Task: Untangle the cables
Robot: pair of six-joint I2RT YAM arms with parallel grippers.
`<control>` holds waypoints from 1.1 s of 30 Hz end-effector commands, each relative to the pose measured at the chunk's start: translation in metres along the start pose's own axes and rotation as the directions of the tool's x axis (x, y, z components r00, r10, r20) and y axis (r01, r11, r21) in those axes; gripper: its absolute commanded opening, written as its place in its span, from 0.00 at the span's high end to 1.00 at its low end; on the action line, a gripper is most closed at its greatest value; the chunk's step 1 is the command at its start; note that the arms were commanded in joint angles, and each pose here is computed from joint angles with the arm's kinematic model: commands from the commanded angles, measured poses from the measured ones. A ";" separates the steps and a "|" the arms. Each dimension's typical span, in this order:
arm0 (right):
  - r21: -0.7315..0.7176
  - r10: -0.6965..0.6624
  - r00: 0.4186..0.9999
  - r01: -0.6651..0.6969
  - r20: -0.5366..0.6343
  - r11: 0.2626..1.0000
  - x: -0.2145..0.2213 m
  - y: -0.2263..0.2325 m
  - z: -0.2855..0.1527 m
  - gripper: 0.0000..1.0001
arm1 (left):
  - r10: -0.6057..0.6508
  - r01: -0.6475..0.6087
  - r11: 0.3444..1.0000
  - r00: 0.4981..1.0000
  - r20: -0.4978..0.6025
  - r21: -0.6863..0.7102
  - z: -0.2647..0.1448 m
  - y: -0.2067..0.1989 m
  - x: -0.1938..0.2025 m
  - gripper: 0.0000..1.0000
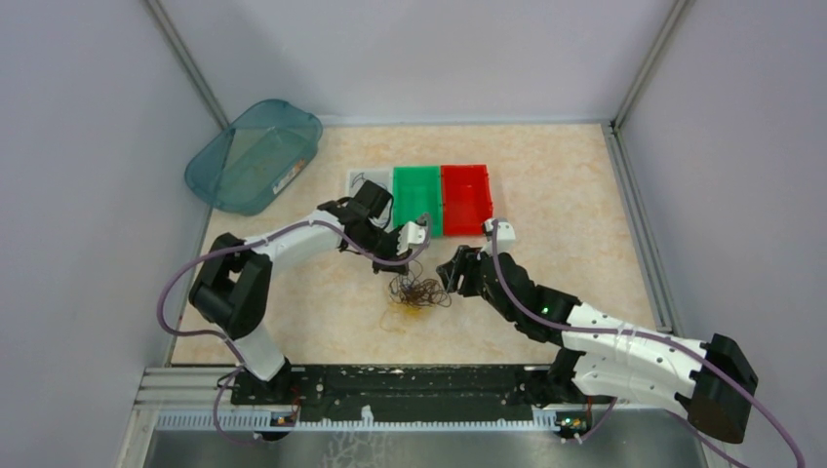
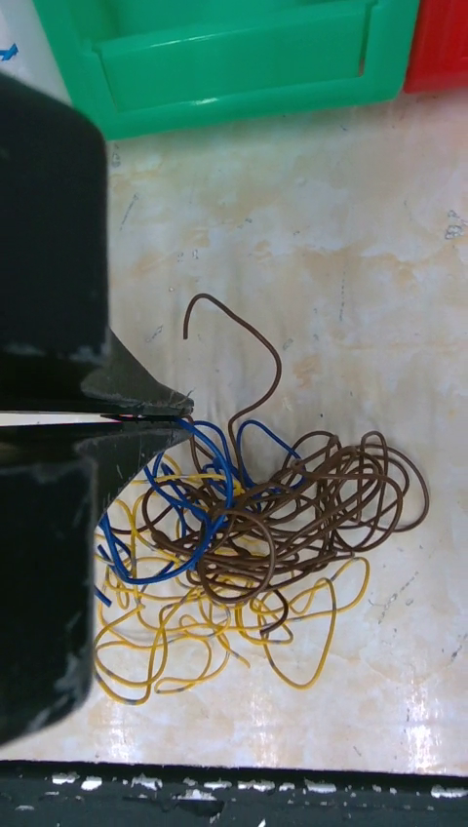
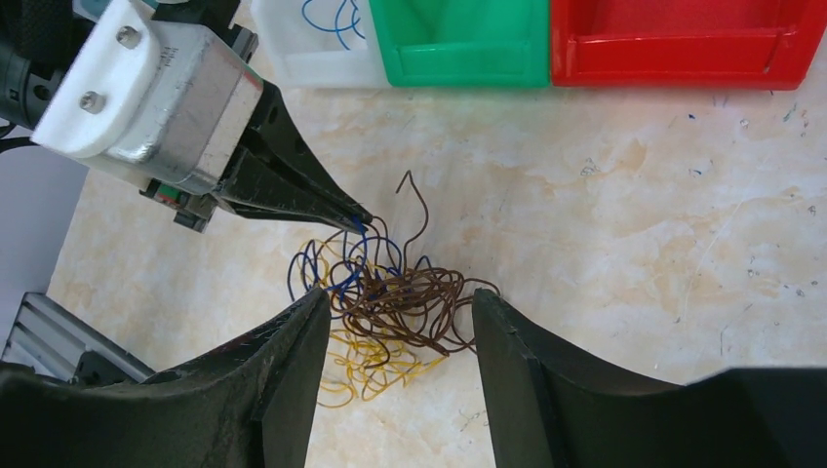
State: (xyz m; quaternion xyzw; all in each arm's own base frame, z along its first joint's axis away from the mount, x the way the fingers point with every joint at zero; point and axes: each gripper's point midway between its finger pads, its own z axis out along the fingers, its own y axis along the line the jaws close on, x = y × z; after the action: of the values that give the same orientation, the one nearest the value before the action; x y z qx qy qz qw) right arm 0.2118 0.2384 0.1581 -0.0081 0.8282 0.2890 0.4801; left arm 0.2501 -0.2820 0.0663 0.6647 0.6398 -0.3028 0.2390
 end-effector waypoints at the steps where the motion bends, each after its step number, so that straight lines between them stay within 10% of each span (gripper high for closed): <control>1: -0.029 0.020 0.999 -0.019 0.041 0.999 -0.013 0.007 -0.002 0.44 | 0.057 -0.056 0.998 0.997 0.059 -0.018 -0.023 -0.006 -0.038 1.00; 18: -0.282 -0.071 0.982 0.119 0.175 0.952 -0.051 0.067 -0.004 0.22 | 0.006 0.026 0.992 0.966 0.258 -0.120 -0.111 -0.057 -0.131 1.00; 33: -0.335 -0.113 0.969 0.184 0.219 0.924 -0.051 0.080 -0.012 0.19 | -0.131 0.165 0.980 0.955 0.267 -0.108 -0.109 -0.058 -0.129 1.00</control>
State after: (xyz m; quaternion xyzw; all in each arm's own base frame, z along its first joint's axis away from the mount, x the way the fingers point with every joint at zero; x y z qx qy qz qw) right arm 0.2075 0.2795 0.2247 -0.1179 0.7317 0.3840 0.5506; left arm 0.2089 -0.2887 0.2266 0.5652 0.6704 -0.3413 0.3385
